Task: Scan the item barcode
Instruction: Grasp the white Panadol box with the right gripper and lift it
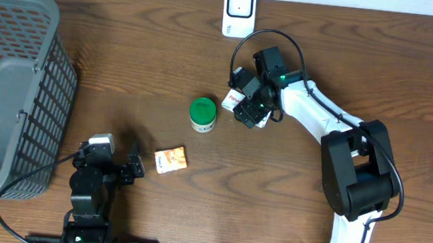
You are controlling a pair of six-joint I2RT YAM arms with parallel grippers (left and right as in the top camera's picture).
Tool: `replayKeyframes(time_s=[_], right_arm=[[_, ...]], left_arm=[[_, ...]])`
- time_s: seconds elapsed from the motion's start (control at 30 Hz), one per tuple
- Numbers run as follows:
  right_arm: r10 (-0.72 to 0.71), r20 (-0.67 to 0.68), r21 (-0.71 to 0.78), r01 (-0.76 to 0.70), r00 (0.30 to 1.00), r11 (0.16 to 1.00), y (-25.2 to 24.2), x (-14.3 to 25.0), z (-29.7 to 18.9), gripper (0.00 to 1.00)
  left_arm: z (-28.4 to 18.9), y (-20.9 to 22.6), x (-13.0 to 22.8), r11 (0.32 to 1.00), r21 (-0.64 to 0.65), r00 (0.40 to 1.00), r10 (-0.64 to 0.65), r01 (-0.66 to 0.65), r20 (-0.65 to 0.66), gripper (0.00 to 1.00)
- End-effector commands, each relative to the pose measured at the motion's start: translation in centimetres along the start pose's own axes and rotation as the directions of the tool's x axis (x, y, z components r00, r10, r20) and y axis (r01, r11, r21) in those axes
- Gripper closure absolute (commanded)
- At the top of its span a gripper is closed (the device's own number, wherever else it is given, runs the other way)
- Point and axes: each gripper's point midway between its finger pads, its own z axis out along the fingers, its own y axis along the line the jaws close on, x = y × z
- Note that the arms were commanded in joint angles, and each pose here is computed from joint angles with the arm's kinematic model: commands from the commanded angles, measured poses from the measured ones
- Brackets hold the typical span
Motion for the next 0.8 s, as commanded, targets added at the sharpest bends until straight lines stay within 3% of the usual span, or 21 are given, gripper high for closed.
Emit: replayKeyframes(time_s=[0.0, 0.23, 0.5, 0.77], right_arm=[[-0.01, -0.025, 0.003, 0.01, 1.0, 1.0, 0.0, 0.3, 1.4, 0.23], [-0.028, -0.045, -0.009, 0.027, 0.999, 1.0, 0.9, 0.6, 2.7, 0.29], [-0.014, -0.046, -0.012, 0.013, 0.999, 1.0, 1.8, 0.2, 3.0, 0.61], [0.065, -0.06, -0.105, -0.071, 0.996, 0.992, 3.0, 0.3, 2.0, 0.69]], left_arm=[[0.1, 0.2, 1.5, 1.0, -0.001, 0.999, 0.01, -0.01, -0.05, 0.01], [0.1, 0.2, 1.5, 1.0, -0.001, 0.999, 0.01, -0.01, -0.049, 0.01], [0.1, 0.2, 1.5, 1.0, -0.001, 0.999, 0.01, -0.01, -0.05, 0.01], [0.1, 0.2, 1.5, 1.0, -0.001, 0.999, 0.01, -0.01, -0.049, 0.01]])
